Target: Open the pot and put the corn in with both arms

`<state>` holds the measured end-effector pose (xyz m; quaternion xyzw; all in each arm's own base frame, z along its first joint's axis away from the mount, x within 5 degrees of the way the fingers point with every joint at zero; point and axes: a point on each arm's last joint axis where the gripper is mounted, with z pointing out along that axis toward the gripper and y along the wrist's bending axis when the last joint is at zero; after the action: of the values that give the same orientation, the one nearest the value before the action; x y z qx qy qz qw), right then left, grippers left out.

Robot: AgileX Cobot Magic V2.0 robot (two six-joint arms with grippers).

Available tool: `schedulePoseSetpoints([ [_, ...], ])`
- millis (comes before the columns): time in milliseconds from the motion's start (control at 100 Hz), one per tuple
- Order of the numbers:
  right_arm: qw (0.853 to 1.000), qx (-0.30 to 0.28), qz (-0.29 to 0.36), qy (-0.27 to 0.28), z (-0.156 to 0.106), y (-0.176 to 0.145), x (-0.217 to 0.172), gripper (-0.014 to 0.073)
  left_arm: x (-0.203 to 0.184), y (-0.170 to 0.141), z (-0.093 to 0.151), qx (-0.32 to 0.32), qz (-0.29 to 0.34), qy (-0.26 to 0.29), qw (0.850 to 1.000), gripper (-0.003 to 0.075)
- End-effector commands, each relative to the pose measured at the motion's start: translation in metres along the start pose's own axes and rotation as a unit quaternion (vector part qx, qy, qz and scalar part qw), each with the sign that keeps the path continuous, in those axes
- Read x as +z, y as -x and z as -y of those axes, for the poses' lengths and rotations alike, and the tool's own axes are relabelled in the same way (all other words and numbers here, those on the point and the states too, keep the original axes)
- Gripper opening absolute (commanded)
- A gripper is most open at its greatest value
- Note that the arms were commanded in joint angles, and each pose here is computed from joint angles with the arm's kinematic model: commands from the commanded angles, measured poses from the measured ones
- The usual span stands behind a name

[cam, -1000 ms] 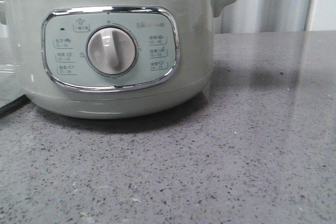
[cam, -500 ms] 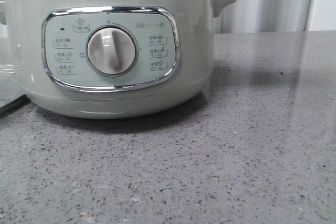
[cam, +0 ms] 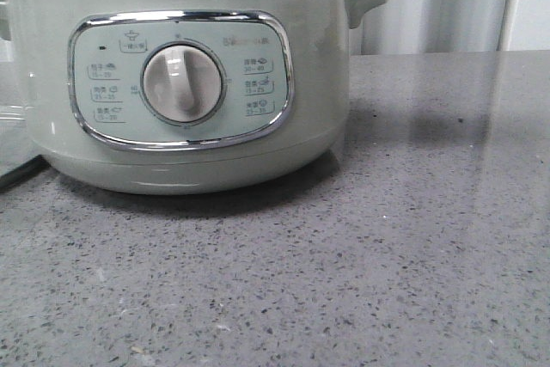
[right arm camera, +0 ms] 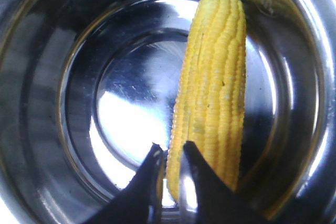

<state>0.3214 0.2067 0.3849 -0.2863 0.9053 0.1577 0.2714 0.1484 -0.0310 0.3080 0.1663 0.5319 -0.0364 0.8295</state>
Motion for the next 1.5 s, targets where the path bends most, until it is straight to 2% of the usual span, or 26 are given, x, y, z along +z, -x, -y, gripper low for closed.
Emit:
schedulePoseSetpoints([
  [0,0.997,-0.017,0.078,-0.005,-0.007,0.008,-0.046,-0.0072,-0.001,0.023,0.001,-0.009,0.051,-0.012,0.999,-0.002],
  [210,0.991,-0.03,0.125,-0.025,-0.01,0.006,-0.08,-0.0072,-0.017,0.038,0.003,-0.014,0.058,-0.013,0.998,-0.002],
  [360,0.981,-0.033,0.19,-0.03,-0.014,0.002,-0.104,-0.0072,-0.026,0.039,0.001,-0.02,0.024,0.009,0.999,-0.002],
  [440,0.976,-0.033,0.215,-0.033,-0.015,-0.003,-0.113,-0.0072,-0.032,0.04,0.002,-0.046,0.017,0.016,0.999,-0.002],
  [610,0.966,-0.032,0.254,-0.041,-0.015,-0.024,-0.118,-0.0072,-0.045,0.037,0.007,-0.046,0.032,0.01,0.998,-0.002],
  [720,0.948,-0.029,0.312,-0.05,-0.014,-0.04,-0.121,-0.0073,-0.056,0.035,0.014,-0.065,0.038,-0.006,0.997,-0.002],
  [780,0.939,-0.027,0.338,-0.055,-0.013,-0.052,-0.119,-0.0074,-0.063,0.034,0.019,-0.044,0.041,-0.024,0.998,-0.002],
  [840,0.936,-0.024,0.345,-0.058,-0.011,-0.068,-0.113,-0.0074,-0.071,0.034,0.024,-0.02,0.049,-0.038,0.998,-0.002],
  [910,0.933,-0.022,0.354,-0.061,-0.011,-0.087,-0.111,-0.0074,-0.08,0.036,0.027,-0.043,0.059,-0.043,0.996,-0.002],
  [1010,0.922,-0.021,0.381,-0.067,-0.011,-0.116,-0.113,-0.0074,-0.09,0.036,0.028,-0.084,0.067,-0.034,0.994,-0.002],
  [1170,0.903,-0.02,0.422,-0.075,-0.01,-0.164,-0.113,-0.0074,-0.101,0.03,0.026,-0.066,0.042,0.0,0.997,-0.002],
  [1200,0.895,-0.023,0.438,-0.078,-0.01,-0.173,-0.115,-0.0074,-0.102,0.028,0.025,-0.064,0.034,0.008,0.997,-0.002],
  [1340,0.872,-0.065,0.474,-0.105,-0.009,-0.214,-0.112,-0.0074,-0.106,0.019,0.025,-0.065,0.016,0.022,0.998,-0.002],
  [1490,0.866,-0.077,0.482,-0.111,-0.008,-0.255,-0.1,-0.0074,-0.107,0.006,0.026,-0.069,-0.009,0.027,0.997,-0.002],
])
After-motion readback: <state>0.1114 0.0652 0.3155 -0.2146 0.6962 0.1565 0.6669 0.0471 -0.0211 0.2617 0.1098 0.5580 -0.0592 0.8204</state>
